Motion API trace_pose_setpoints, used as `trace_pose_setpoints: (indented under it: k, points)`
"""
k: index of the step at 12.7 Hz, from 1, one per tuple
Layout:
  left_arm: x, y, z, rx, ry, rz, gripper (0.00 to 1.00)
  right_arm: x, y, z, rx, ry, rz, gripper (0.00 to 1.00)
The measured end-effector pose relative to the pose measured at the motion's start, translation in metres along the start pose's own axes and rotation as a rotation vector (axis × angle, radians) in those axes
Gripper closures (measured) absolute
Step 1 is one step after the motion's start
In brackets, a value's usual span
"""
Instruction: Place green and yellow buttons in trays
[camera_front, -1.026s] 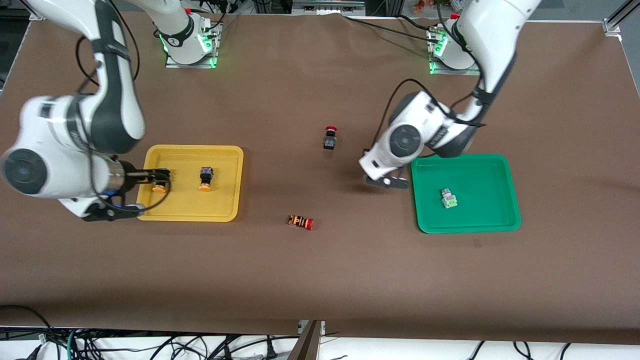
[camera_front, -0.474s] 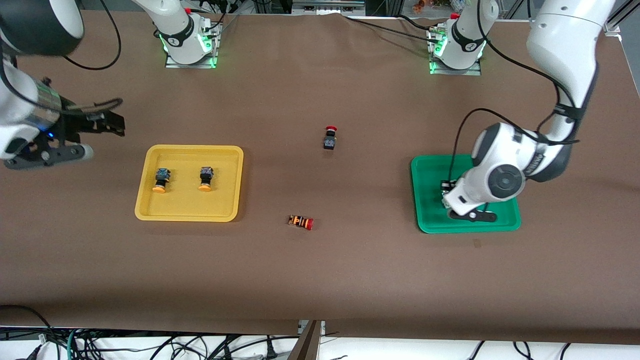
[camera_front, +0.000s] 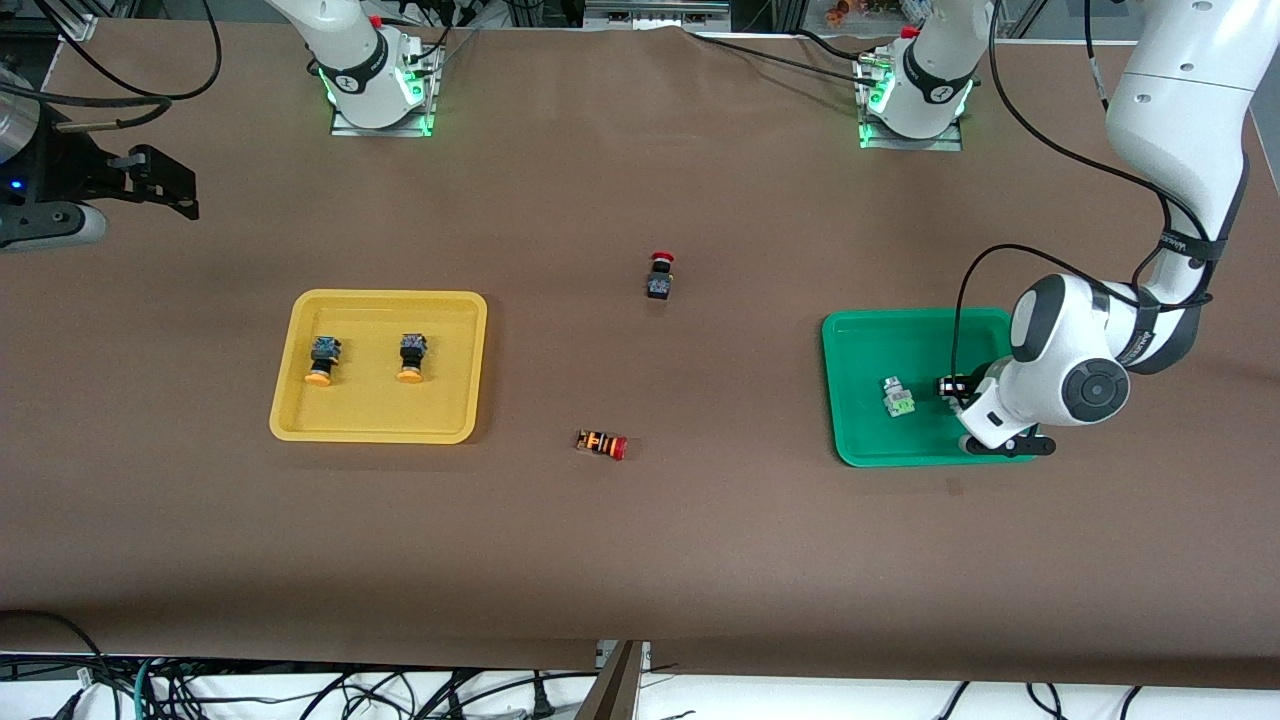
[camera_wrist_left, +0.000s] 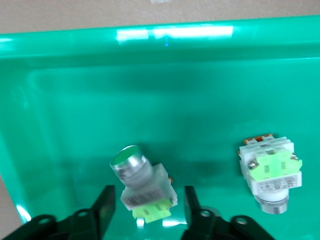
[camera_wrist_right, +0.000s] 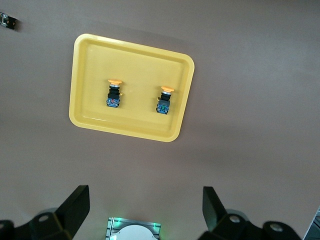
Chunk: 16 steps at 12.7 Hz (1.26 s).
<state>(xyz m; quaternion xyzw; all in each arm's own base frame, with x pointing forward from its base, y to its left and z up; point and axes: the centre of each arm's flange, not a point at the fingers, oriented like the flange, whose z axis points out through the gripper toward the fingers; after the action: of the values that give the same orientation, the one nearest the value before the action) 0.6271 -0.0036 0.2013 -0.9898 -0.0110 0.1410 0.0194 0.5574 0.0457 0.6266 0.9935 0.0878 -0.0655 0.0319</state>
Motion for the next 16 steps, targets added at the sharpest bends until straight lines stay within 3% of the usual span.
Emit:
trace_pose_setpoints:
  k: [3,5,8,10,13,16]
  points:
    - [-0.005,-0.015,-0.087,0.023,0.11,-0.032,0.01,0.008,-0.002,0.01,0.002,-0.017,-0.005,0.0]
    - [-0.034,-0.021,-0.171,0.032,0.156,-0.069,0.0,0.009,0.0,0.011,0.003,-0.019,-0.002,0.0]
    - [-0.097,-0.024,-0.286,0.056,0.127,-0.111,0.0,0.011,0.002,0.009,0.003,-0.009,0.001,0.0]
    - [-0.126,-0.019,-0.341,0.038,0.158,-0.12,0.0,0.013,0.003,0.008,0.003,-0.006,0.002,0.0]
    - [-0.162,0.0,-0.379,0.043,0.209,-0.114,0.0,0.015,0.006,0.009,0.004,-0.007,0.007,0.0]
    - [-0.173,-0.004,-0.364,-0.059,0.23,-0.031,0.0,0.016,0.006,0.01,0.004,-0.008,0.007,0.0]
